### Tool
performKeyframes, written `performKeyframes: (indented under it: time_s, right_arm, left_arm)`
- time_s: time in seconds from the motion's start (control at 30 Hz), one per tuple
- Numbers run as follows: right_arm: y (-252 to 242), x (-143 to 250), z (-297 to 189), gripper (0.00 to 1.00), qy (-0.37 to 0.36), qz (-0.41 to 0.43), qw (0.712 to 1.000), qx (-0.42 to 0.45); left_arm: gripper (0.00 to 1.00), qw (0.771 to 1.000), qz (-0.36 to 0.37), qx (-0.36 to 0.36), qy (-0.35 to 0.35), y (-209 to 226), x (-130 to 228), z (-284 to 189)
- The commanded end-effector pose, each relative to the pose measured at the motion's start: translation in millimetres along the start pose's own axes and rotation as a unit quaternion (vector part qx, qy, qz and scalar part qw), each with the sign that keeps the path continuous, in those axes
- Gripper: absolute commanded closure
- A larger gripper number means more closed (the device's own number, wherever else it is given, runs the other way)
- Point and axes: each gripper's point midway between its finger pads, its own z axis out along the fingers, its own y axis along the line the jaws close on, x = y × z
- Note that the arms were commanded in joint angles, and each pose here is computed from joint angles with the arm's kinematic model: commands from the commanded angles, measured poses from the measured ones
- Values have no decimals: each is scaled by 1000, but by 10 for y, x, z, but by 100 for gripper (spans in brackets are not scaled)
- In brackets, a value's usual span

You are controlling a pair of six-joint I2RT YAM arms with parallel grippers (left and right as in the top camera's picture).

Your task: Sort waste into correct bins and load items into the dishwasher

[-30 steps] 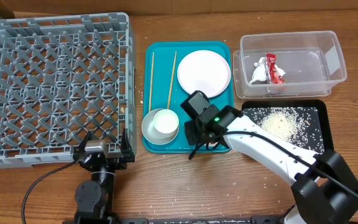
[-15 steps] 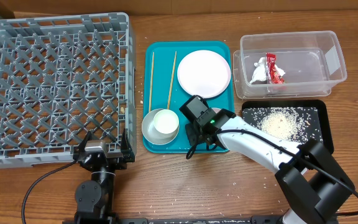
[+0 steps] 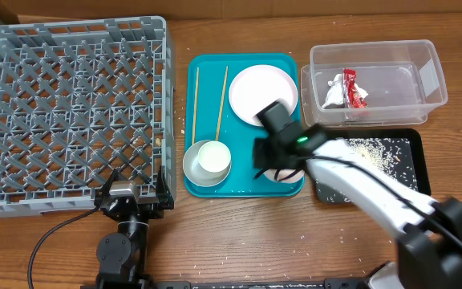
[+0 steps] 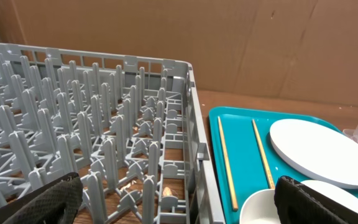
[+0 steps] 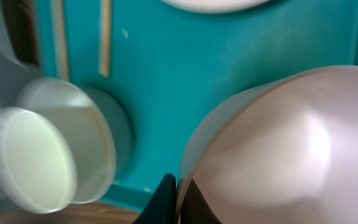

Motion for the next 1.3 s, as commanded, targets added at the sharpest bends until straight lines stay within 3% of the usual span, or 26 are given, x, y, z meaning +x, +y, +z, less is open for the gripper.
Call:
performKeyframes:
  time_s: [0.0,0.1,0.3,0.43,0.5,0.6,0.67,0.73,0.8,0.87,1.1,1.27]
  right_arm:
    - [161,-267,-516,96,-8,60,991,-117]
    - [-56,-442,-696,96,-11,102,984,-147]
    - [-615,-568,-815,96,-12,159,979,-128]
    - [-546,-538,-940,96,7,123,973,-195]
    - [-456,-561,-1009,96,-3,64,970,-232]
    - [20,-388,-1319,96,2,-81,920,-384]
    - [127,-309,-1324,96,12,-100,912,-397]
    - [89,-274,-1133,96,19,-93,936,-338]
    - [-75,-272,-827,96,12,-85,973,-213]
    - [-147,-263,-627,96,-8,-113,987,-112]
    - [124,-211,-262,96,-75,-228,970,34]
    - [104,-131,111,96,-53,-246,966,67]
  left_arm:
    - [0,1000,-7,0,-4,6,-9,-3]
    - [0,1000,-7,0,-4,6,-9,-3]
    - [0,1000,-7,0,-4,6,-9,-3]
    - [0,1000,-7,0,-4,6,-9,-3]
    - [0,1000,-7,0,-4,6,-9,-3]
    - [0,1000,-7,0,-4,6,-9,-3]
    - [0,1000,-7,0,-4,6,-9,-3]
    - [0,1000,-7,0,-4,6,-8,-3]
    - [0,1000,-7,0,-4,6,-9,-3]
    - [0,1000,-7,0,-4,6,-8,-3]
    - [0,1000,-7,0,-4,6,-8,-3]
    - [0,1000,-7,0,-4,6,-9,-3]
